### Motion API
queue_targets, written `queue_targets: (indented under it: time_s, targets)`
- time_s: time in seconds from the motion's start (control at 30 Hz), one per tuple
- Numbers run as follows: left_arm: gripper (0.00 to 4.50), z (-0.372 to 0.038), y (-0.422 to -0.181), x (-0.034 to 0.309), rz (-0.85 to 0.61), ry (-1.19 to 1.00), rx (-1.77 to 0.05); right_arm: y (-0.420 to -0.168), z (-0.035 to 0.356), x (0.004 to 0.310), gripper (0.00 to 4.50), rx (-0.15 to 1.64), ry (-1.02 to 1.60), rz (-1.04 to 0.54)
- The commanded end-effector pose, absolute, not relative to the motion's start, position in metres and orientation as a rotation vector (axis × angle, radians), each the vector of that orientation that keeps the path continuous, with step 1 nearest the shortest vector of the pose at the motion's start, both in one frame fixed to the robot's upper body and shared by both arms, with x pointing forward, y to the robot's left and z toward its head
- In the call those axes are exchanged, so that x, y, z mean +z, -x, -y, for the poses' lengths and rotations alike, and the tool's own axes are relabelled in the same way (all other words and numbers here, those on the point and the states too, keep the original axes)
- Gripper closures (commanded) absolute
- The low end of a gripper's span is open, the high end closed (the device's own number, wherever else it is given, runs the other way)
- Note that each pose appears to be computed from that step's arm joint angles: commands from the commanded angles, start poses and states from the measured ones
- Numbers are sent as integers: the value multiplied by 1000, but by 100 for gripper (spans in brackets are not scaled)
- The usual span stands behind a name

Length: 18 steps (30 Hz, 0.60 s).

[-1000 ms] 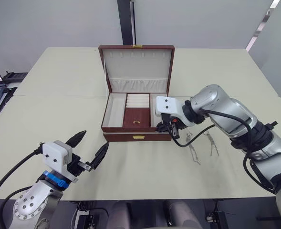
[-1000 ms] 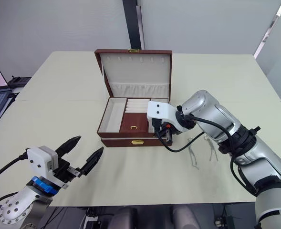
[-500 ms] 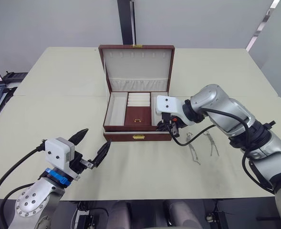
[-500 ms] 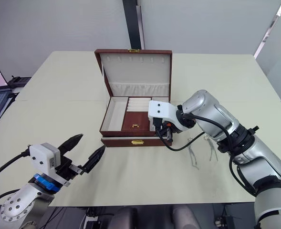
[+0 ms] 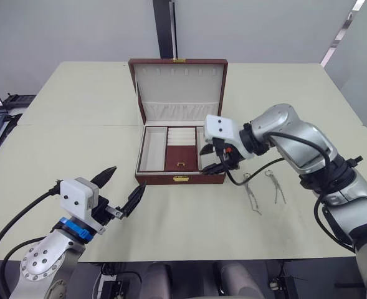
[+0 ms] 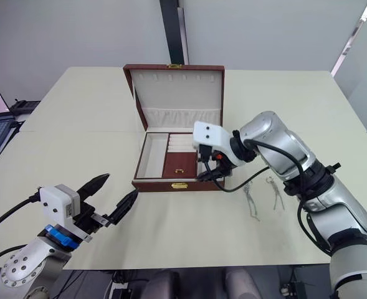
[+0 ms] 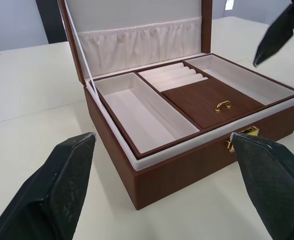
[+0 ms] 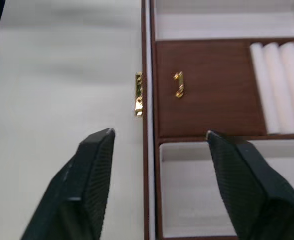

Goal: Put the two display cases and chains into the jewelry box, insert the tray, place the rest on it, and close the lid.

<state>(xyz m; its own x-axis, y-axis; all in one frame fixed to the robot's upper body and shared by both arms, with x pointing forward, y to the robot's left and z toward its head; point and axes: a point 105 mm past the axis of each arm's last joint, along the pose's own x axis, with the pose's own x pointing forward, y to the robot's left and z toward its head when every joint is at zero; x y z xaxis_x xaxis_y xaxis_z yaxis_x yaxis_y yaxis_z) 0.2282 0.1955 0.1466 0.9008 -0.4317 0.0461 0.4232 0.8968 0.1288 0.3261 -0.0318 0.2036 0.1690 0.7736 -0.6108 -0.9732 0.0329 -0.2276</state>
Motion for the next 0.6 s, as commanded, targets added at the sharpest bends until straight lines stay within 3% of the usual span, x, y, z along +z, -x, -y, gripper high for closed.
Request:
queue_targets:
  time_s: [0.03,0.1,0.23,0.47,0.6]
  targets:
    - [0,-190,-228,159,116,-136,-462,-352,26,234,82,1285,496,-162]
    - [0,-190,-229,158,116,-135,-466,-361,23,239,123,1265,398,-77]
    - [0,-191,-232,159,119,-138,-473,-360,16,236,253,1298,263,49]
    - [0,-190,-235,160,120,-153,-496,-360,11,177,438,1299,250,-19]
    - [0,-191,-237,161,123,-162,-503,-361,13,150,448,1293,314,-96]
